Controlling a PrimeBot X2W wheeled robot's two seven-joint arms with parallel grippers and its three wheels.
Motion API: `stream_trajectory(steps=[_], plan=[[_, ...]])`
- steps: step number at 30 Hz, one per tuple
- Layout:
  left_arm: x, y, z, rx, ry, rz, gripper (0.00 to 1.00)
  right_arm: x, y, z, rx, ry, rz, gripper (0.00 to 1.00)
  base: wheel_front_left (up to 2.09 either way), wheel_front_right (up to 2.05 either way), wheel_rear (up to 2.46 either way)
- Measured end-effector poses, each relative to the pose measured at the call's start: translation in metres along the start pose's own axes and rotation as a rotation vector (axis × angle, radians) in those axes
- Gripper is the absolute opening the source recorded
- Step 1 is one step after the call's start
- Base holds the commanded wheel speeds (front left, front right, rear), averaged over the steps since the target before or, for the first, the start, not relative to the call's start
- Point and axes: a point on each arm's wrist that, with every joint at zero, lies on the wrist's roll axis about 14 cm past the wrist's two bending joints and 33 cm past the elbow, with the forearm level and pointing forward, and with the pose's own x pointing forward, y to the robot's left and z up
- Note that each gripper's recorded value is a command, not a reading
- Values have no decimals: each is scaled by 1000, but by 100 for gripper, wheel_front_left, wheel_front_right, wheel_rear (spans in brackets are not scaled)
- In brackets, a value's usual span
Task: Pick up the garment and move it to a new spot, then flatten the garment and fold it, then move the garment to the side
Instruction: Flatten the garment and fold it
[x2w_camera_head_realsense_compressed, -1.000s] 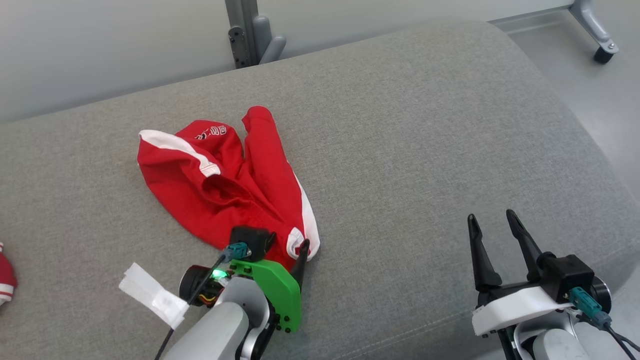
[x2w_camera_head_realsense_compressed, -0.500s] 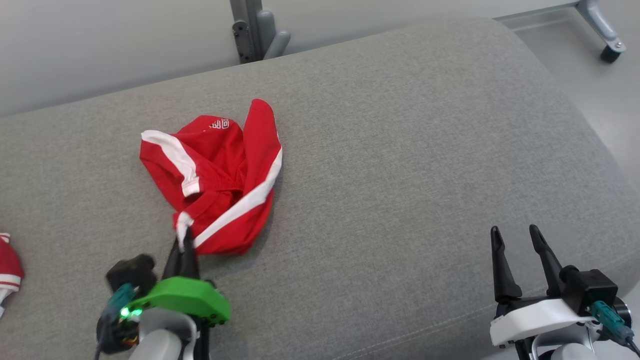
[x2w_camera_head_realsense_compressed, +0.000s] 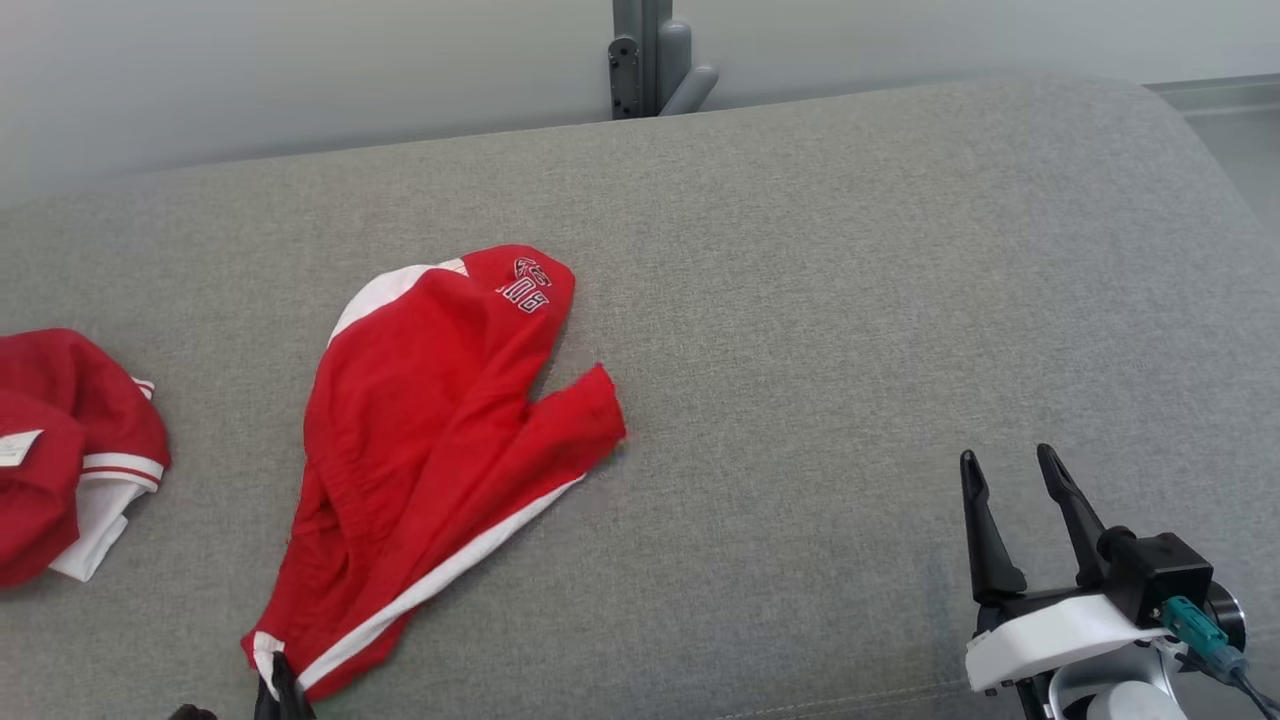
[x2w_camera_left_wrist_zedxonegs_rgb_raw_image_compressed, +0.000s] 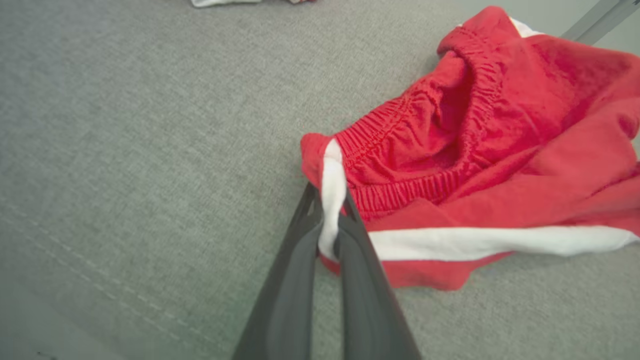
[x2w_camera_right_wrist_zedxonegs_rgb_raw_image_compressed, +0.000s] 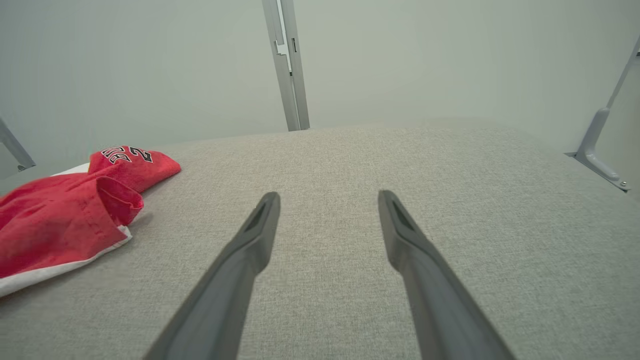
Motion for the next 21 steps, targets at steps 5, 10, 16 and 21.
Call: stream_trajectory(steps=[5, 10, 16, 21], plan=[[3, 1, -4, -33, 16, 9, 100, 1, 3, 0, -2, 1, 9, 100, 0, 0, 0], [8, -7, 37, 28, -117, -14, 100, -2, -2, 1, 1, -2, -5, 100, 0, 0, 0], [0, -66, 65, 158, -225, -227, 100, -6, -7, 1, 7, -3, -26, 100, 0, 0, 0], [-13, -162, 53, 255, -165, -543, 100, -7, -9, 2, 7, -4, -34, 100, 0, 0, 0]])
